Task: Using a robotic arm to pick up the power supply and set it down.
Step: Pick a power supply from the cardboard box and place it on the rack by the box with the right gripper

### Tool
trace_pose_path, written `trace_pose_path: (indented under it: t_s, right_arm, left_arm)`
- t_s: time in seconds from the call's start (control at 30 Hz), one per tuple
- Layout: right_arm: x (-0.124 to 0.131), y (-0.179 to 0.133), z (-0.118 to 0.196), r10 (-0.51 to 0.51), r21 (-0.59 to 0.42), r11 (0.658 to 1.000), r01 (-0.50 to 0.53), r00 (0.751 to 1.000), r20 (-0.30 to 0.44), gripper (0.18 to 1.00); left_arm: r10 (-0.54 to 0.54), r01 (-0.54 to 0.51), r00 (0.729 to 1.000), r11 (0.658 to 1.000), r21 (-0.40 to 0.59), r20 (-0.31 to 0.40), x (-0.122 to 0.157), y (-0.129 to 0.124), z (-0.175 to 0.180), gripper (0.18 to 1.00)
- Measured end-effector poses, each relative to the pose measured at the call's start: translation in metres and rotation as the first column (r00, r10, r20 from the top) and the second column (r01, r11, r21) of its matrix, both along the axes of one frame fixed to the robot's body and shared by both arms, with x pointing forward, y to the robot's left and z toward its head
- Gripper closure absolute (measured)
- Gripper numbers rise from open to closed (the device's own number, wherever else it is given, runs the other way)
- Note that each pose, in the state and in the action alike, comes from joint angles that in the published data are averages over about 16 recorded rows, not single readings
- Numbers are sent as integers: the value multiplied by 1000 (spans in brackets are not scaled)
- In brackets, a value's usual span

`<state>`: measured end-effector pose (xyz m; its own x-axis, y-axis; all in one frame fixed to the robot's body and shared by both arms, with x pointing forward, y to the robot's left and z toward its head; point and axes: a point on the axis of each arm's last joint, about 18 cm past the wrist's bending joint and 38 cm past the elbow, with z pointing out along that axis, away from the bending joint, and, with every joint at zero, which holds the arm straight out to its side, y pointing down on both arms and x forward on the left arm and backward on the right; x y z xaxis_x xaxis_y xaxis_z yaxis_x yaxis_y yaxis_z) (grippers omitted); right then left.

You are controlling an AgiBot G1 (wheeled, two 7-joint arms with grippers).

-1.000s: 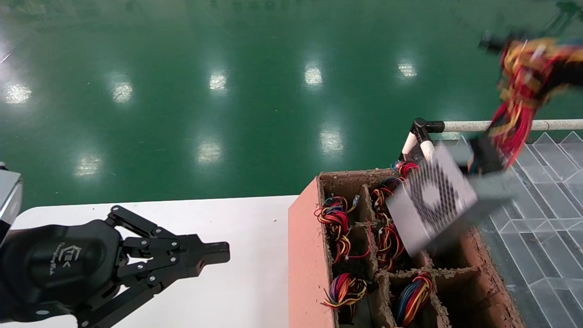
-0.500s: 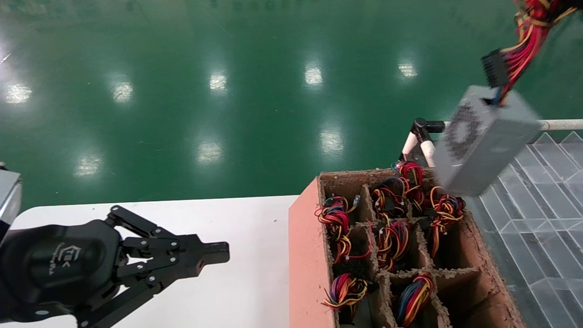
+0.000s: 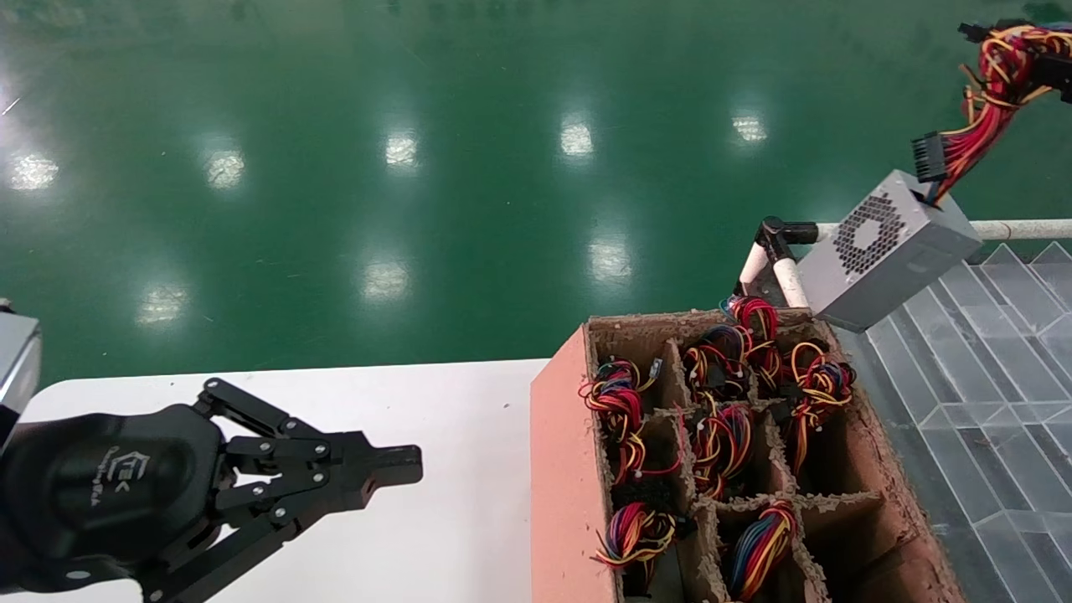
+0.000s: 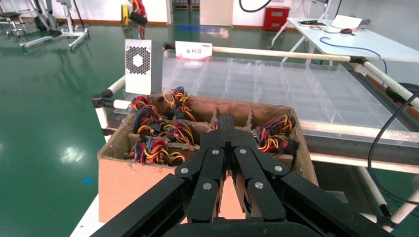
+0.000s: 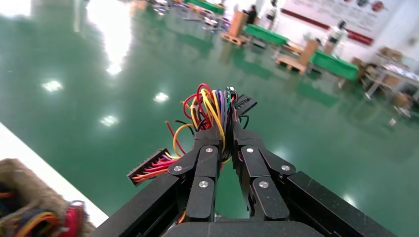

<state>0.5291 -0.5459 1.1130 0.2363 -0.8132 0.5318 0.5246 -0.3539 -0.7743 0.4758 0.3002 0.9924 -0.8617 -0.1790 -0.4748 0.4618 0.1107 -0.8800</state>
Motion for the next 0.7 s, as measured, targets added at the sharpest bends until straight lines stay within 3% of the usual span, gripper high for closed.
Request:
trace_pose_path:
  t_s: [0.37, 0.7]
  right_arm:
    - [32, -19, -3, -138, 57, 988, 140, 990, -40, 967]
    - [45, -23, -1, -191, 66, 979, 194, 980, -55, 967]
  left_arm:
    - [0, 0, 1000, 1000, 0, 0, 0, 0, 0, 993]
    - [0, 0, 1000, 1000, 0, 0, 0, 0, 0, 993]
